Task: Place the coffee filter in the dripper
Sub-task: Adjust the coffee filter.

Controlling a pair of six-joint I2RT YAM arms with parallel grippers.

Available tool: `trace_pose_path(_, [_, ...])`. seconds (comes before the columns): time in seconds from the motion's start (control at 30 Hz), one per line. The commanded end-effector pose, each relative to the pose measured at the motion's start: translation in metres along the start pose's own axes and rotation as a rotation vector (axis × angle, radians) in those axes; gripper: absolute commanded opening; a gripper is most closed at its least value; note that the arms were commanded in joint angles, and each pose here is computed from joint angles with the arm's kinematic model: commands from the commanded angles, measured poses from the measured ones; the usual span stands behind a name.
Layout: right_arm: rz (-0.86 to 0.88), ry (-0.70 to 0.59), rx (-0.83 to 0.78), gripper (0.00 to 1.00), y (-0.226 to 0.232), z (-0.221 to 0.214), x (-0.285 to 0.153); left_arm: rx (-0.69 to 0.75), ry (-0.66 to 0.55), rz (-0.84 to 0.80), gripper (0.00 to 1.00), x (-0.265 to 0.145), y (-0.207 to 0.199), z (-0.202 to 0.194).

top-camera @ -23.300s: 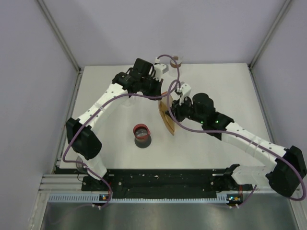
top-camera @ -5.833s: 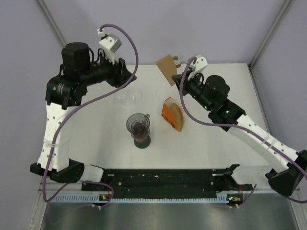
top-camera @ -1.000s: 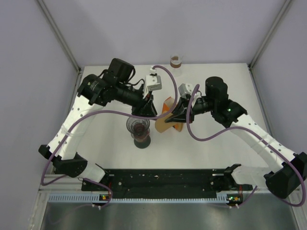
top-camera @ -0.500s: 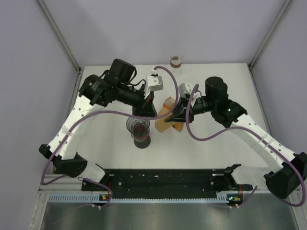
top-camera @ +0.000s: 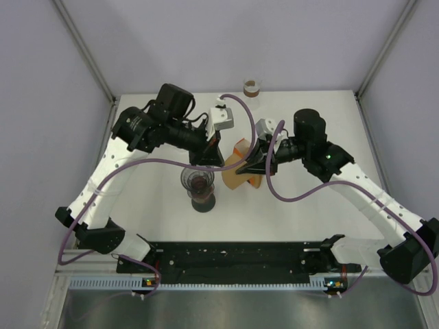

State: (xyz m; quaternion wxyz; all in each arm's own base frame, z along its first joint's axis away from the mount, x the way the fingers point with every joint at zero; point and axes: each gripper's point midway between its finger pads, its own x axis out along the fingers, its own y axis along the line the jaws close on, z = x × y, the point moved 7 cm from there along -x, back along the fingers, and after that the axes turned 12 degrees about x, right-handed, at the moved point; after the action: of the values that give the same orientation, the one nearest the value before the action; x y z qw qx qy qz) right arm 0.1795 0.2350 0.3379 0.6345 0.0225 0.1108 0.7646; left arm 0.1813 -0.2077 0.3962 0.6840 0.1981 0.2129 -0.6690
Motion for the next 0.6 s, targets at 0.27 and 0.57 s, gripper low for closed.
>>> trace_pose_path(0.27, [0.015,-0.021,-0.081,0.00,0.0068,0.0209,-0.0023,0.058,-0.037,-0.020,0.17,-0.0196,-0.0141,0.0124])
trace_pose_path(0.57, [0.004,-0.019,-0.080,0.00,0.0062,0.0205,-0.0027,0.021,-0.027,-0.063,0.15,-0.0131,-0.0141,0.0094])
